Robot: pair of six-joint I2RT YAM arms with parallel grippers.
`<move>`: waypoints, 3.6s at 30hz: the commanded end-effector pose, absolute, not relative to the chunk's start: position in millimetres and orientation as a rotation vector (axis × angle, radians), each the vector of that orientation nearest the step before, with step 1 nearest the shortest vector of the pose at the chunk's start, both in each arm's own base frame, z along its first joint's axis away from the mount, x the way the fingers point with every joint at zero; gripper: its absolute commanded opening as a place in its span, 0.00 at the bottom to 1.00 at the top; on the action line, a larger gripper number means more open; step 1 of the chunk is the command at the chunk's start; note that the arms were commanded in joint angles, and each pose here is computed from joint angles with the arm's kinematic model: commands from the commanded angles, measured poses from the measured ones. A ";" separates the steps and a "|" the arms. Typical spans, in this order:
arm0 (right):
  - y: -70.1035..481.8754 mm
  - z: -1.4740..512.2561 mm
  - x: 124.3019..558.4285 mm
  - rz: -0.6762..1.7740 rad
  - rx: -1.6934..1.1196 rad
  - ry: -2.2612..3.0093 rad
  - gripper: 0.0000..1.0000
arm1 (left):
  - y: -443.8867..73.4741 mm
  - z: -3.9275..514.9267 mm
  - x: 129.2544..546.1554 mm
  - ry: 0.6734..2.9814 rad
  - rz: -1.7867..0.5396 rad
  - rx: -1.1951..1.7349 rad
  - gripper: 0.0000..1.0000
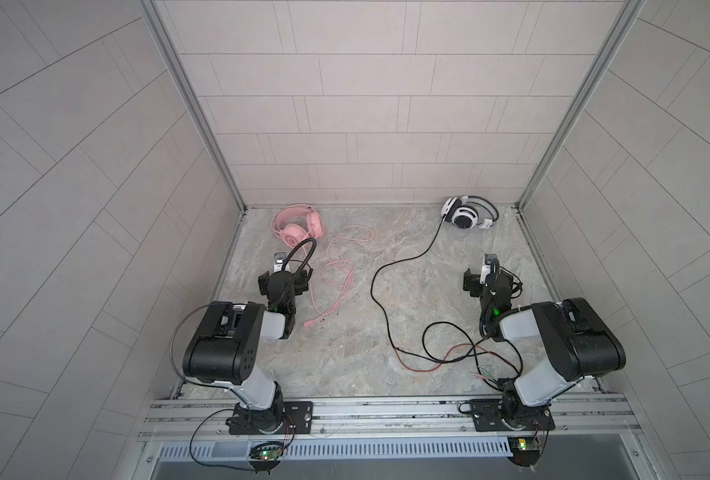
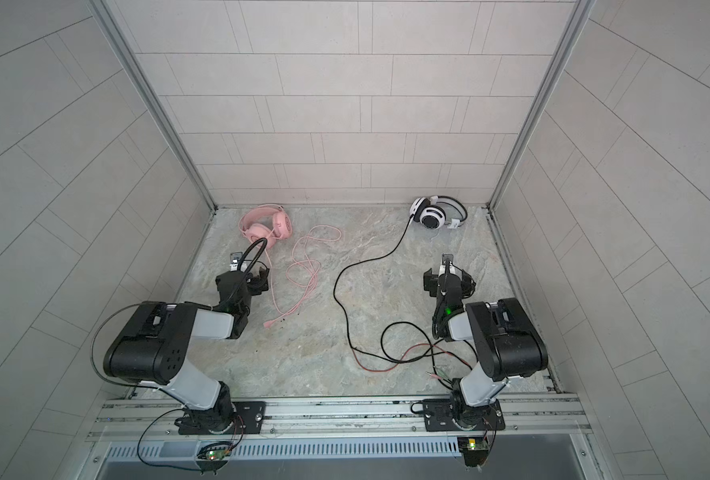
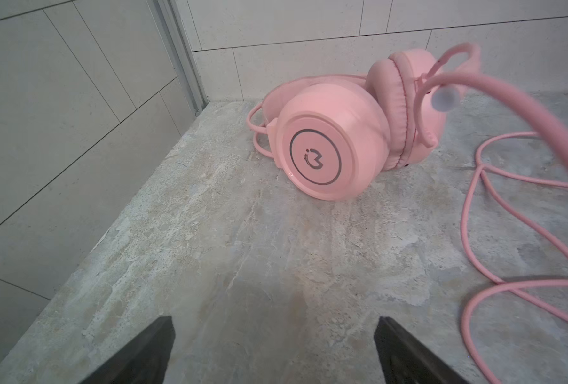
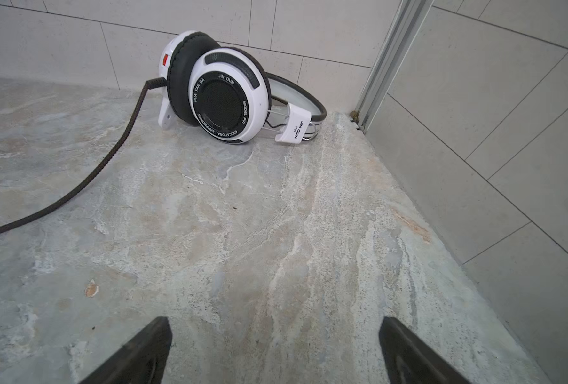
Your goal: Wrap the headphones
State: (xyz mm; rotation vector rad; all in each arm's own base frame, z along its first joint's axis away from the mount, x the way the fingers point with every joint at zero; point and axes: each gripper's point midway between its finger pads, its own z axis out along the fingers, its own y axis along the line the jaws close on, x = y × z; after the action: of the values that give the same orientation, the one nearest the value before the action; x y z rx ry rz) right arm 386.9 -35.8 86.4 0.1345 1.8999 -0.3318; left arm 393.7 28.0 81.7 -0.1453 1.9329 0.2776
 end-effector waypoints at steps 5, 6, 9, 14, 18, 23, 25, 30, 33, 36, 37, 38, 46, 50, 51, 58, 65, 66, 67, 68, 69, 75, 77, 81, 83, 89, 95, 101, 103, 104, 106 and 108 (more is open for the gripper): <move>-34.4 94.2 389.3 -0.333 0.128 1.879 0.99 | 25.4 88.7 395.1 1.912 0.263 -0.146 1.00; -34.3 94.0 389.2 -0.333 0.127 1.880 0.99 | 25.5 89.0 395.3 1.911 0.263 -0.146 1.00; -34.3 93.7 388.9 -0.334 0.126 1.881 0.99 | 25.7 88.6 395.0 1.912 0.264 -0.146 1.00; -34.4 94.3 389.1 -0.334 0.126 1.879 0.99 | 26.0 88.9 395.0 1.912 0.265 -0.147 1.00; -34.3 93.9 389.1 -0.334 0.126 1.880 0.99 | 26.0 88.7 395.0 1.912 0.265 -0.147 1.00; -34.2 93.9 389.2 -0.334 0.125 1.880 0.99 | 25.5 88.5 395.0 1.913 0.264 -0.146 1.00; -34.3 94.0 389.1 -0.334 0.126 1.880 0.99 | 25.8 88.6 395.0 1.912 0.264 -0.146 1.00; -34.3 93.9 389.1 -0.334 0.125 1.880 0.99 | 25.7 88.4 395.0 1.913 0.264 -0.146 1.00; -34.2 93.9 389.1 -0.335 0.124 1.880 0.99 | 25.6 88.5 395.1 1.913 0.264 -0.146 1.00; -34.4 93.9 389.1 -0.335 0.126 1.880 0.99 | 25.5 88.6 395.1 1.912 0.264 -0.146 1.00; -34.3 93.9 389.2 -0.335 0.125 1.880 0.99 | 25.5 89.0 395.2 1.912 0.263 -0.146 1.00; -34.2 93.4 388.9 -0.334 0.124 1.882 0.99 | 25.7 88.5 395.0 1.913 0.264 -0.146 1.00; -34.5 93.6 389.0 -0.336 0.126 1.881 0.99 | 25.5 88.7 395.1 1.912 0.264 -0.146 1.00; -34.7 94.1 389.1 -0.336 0.127 1.880 0.99 | 26.0 88.6 395.0 1.912 0.265 -0.147 1.00; -34.6 94.0 389.1 -0.336 0.126 1.880 0.99 | 26.0 88.5 395.0 1.913 0.265 -0.147 1.00; -34.7 94.1 389.1 -0.336 0.127 1.880 0.99 | 25.7 88.6 395.0 1.913 0.265 -0.146 1.00; -34.7 93.8 388.8 -0.337 0.127 1.880 0.99 | 25.7 88.6 395.0 1.913 0.264 -0.146 1.00; -34.7 93.7 388.8 -0.337 0.127 1.881 0.99 | 25.3 89.1 395.5 1.912 0.262 -0.144 1.00; -34.6 94.3 389.1 -0.335 0.129 1.879 0.99 | 25.6 89.2 395.5 1.911 0.262 -0.146 1.00; -34.7 94.2 389.1 -0.335 0.129 1.879 0.99 | 25.5 89.7 395.7 1.910 0.262 -0.146 1.00; -34.7 93.9 388.9 -0.335 0.129 1.880 0.99 | 25.1 89.6 395.8 1.910 0.261 -0.145 1.00; -33.7 94.0 388.7 -0.340 0.122 1.879 0.99 | 25.2 89.2 394.8 1.909 0.262 -0.143 1.00; -32.2 95.3 388.4 -0.347 0.116 1.874 0.99 | 23.3 88.8 395.4 1.911 0.254 -0.132 1.00; -31.8 95.2 387.9 -0.348 0.114 1.873 0.99 | 23.5 88.7 394.8 1.911 0.254 -0.132 1.00; -29.6 96.5 386.9 -0.356 0.106 1.864 0.99 | 21.1 88.9 394.8 1.909 0.243 -0.117 1.00; -29.8 103.6 379.5 -0.402 0.119 1.823 0.99 | 17.5 91.7 393.2 1.894 0.231 -0.096 1.00; -38.7 131.1 351.1 -0.416 0.197 1.716 0.99 | 2.1 116.0 385.6 1.944 0.206 -0.023 1.00; -42.3 152.8 327.5 -0.341 0.292 1.741 0.99 | -20.4 160.0 375.9 1.859 -0.014 -0.044 1.00; -38.2 169.8 328.6 -0.301 0.304 1.792 0.99 | -17.0 176.8 369.8 1.814 -0.097 -0.179 1.00; -35.5 176.4 328.4 -0.277 0.308 1.818 0.99 | -12.8 181.9 364.6 1.797 -0.137 -0.268 1.00; -34.9 184.3 327.3 -0.214 0.384 1.830 1.00 | -12.3 189.0 356.1 1.750 -0.243 -0.388 1.00; -33.0 184.9 327.5 -0.137 0.454 1.882 0.99 | -27.6 199.3 352.1 1.694 -0.383 -0.363 1.00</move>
State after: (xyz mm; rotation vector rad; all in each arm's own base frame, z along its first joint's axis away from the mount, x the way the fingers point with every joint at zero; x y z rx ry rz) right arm 338.7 -35.5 229.9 0.3597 1.6575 -0.2040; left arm 359.6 -14.0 202.0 -0.2590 1.7165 -0.1661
